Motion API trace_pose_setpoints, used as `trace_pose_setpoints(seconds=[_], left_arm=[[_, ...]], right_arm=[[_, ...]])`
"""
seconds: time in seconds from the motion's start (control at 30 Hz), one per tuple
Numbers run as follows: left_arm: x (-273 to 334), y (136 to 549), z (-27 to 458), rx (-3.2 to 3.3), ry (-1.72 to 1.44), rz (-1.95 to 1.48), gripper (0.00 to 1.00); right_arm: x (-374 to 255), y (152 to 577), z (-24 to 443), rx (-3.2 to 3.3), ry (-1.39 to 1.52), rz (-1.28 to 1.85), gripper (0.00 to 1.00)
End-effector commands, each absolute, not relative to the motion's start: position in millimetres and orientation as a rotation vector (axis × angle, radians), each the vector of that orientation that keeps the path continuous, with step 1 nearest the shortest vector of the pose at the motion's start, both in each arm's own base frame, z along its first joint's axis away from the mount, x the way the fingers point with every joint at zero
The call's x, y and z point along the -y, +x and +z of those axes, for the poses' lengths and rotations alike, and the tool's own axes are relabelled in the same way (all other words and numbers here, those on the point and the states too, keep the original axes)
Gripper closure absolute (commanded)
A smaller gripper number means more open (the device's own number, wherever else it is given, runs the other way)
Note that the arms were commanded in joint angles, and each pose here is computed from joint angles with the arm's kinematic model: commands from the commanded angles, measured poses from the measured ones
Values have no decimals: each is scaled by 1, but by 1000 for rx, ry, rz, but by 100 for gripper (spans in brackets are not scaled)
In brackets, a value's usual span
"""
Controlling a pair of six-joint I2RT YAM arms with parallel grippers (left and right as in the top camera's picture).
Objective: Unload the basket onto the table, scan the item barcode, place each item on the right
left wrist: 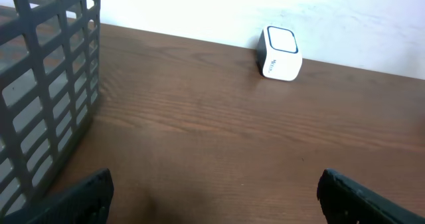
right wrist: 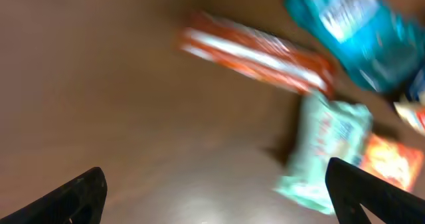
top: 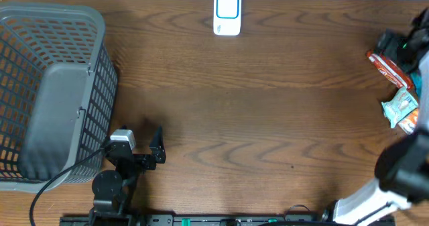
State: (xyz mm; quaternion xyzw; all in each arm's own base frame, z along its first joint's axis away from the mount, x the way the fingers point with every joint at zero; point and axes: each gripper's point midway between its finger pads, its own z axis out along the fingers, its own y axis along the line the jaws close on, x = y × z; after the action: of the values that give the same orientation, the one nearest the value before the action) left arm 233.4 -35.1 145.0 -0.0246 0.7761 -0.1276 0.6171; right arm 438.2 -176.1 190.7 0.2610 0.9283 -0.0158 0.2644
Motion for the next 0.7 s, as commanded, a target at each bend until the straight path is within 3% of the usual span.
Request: trace_pose_setpoints(seconds=[0.0, 0.33, 0.67], left_arm=[[37, 233, 132, -1816, -40, -293, 2], [37, 233, 132, -1816, -40, -293, 2], [37, 233, 132, -1816, -40, -293, 2]], right_arm=[[118, 428, 316, -2260, 447, 186, 1], [77, 312, 461, -1910, 323, 91, 1], [39, 218, 527, -1664, 234, 34, 1]])
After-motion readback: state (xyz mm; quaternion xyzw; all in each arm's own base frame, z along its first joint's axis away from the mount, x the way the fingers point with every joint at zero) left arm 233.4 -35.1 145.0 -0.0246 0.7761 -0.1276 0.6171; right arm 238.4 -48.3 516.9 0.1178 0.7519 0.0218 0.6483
